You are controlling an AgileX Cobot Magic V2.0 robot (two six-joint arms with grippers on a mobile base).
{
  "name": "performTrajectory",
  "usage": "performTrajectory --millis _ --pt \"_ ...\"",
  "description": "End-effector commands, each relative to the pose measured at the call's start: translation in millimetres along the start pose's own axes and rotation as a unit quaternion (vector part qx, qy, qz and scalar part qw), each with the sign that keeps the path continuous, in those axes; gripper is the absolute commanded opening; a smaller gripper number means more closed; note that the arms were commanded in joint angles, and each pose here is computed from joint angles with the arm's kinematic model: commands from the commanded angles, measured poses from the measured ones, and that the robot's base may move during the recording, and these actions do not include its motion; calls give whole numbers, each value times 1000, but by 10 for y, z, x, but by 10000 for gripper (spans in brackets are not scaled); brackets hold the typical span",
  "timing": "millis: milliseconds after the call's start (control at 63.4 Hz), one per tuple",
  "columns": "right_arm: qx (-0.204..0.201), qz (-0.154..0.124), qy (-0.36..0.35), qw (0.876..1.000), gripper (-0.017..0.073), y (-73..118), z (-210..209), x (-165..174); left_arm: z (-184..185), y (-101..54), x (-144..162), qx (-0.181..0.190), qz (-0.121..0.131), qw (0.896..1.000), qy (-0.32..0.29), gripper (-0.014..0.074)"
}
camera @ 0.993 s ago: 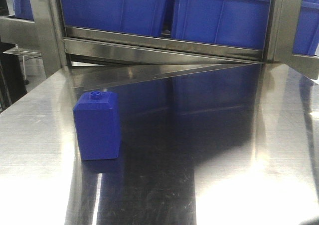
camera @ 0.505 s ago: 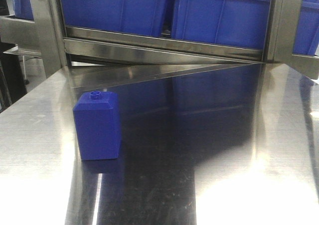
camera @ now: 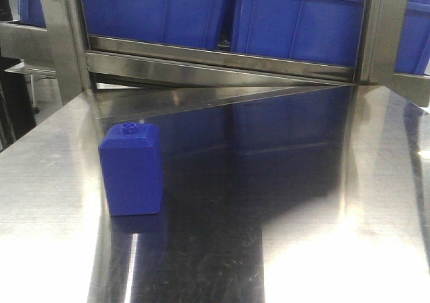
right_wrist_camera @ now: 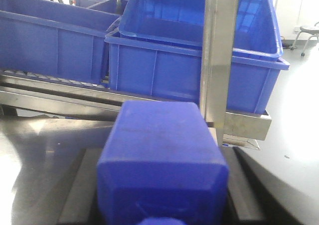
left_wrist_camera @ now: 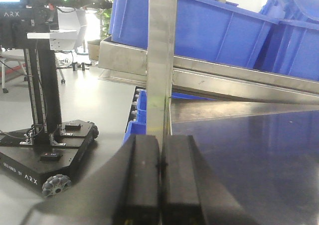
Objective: Pick and sort blue part to right shelf
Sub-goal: 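Hold the blue part raised in the right gripper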
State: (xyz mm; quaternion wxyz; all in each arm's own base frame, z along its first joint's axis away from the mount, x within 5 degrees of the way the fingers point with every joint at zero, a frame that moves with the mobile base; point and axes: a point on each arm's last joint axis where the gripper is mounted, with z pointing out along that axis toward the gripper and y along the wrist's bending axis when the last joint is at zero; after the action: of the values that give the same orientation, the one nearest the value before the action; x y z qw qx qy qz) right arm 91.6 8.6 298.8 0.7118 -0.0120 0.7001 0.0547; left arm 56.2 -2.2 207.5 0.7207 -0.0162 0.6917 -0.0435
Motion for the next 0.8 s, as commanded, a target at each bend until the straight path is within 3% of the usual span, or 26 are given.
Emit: performTrajectory --millis 0,347,410,505,552,788 --pt "4 -3 -56 998 359 -3 -5 -174 -14 7 -7 -1 -3 999 -41 124" --pt "4 -3 -56 998 359 -3 -5 -174 -20 2 -78 1 2 998 -64 124" --pt "4 -3 -56 998 359 -3 -5 -174 -26 -6 -163 3 -15 997 -72 124" --pt "4 -3 -56 998 359 -3 -5 -174 -35 -26 -384 9 -68 994 -84 124" --pt "4 -3 -56 998 359 -3 -5 -174 -31 -35 -472 11 -80 993 -80 124" --pt "4 -3 -56 998 359 -3 -5 -174 125 -69 -820 3 -74 997 -17 125"
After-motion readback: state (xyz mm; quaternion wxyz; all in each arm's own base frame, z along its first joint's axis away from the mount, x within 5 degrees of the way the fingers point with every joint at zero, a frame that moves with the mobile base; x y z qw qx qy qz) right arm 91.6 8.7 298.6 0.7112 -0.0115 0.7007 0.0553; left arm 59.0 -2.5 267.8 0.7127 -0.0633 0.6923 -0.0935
